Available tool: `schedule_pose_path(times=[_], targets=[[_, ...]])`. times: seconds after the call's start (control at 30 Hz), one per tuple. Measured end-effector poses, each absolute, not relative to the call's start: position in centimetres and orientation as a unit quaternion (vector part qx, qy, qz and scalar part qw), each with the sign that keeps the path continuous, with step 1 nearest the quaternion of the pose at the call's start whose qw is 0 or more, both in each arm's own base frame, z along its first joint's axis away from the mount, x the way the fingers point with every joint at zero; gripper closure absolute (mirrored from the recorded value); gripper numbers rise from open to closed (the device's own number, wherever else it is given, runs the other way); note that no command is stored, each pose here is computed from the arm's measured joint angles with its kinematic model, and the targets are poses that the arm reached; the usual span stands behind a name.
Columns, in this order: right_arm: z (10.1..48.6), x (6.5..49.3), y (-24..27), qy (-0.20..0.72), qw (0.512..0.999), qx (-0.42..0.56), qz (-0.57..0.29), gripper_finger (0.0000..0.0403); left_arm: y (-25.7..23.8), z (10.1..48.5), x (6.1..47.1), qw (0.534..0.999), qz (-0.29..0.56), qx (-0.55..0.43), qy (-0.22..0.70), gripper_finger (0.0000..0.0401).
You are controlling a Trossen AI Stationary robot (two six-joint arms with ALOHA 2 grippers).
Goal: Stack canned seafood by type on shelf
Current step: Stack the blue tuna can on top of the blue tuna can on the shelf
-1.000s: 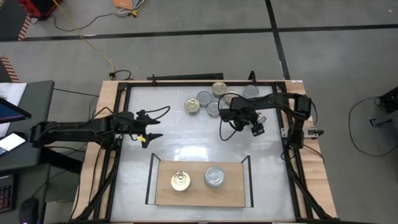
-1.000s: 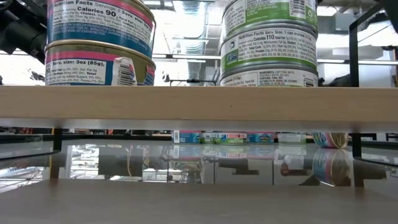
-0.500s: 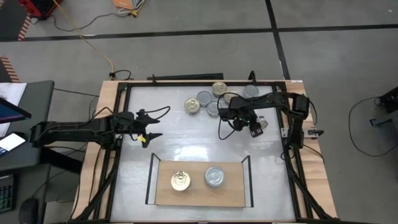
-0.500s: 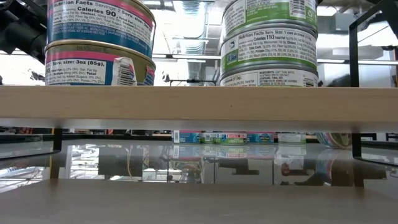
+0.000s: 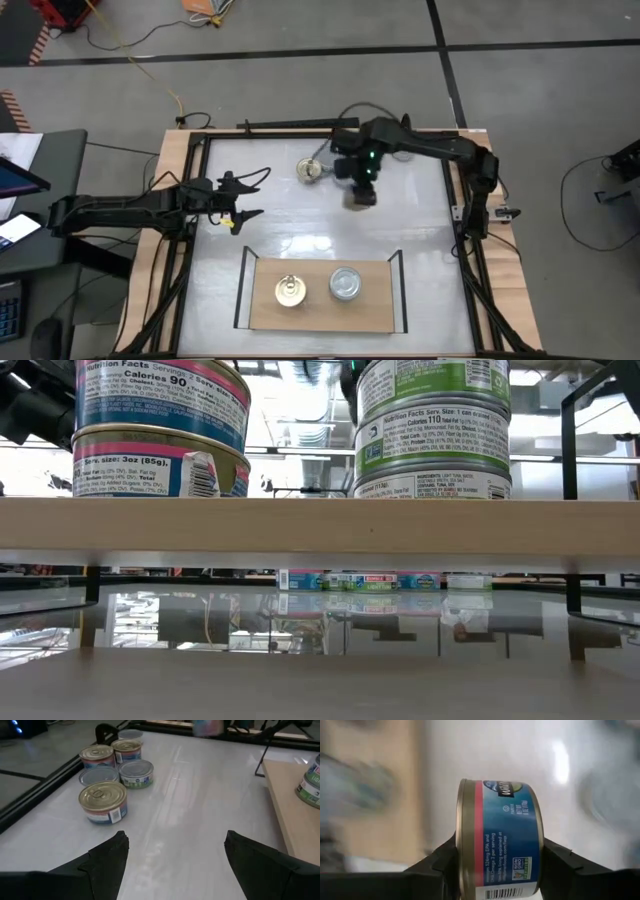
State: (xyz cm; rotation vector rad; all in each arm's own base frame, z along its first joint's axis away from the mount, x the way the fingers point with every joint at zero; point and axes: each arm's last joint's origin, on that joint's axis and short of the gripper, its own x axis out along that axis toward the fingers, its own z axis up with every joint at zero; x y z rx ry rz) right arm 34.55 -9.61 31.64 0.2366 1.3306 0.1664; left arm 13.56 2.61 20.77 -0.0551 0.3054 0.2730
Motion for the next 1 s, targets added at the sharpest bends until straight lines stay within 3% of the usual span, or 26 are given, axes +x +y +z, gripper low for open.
schedule_pose_path(times=[0.13,0.27,0.57,1.0], targets=[[34.3,36.4,-9.1,0.497,0.831,0.205,0.141,0.019,2.6,20.8,13.6,0.979,0.136,-0.027,0.151,0.0083],[35.1,38.1,-7.7,0.438,0.843,0.261,0.17,0.0189,2.7,20.8,13.5,0.977,0.148,-0.025,0.152,0.0083],[34.5,41.8,-0.2,0.403,0.826,0.281,0.276,0.0186,2.7,20.8,13.5,0.976,0.155,-0.034,0.148,0.0083],[29.8,46.8,6.5,0.395,0.795,0.332,0.32,0.0184,2.7,21.3,13.7,0.98,0.156,-0.037,0.121,0.0083]])
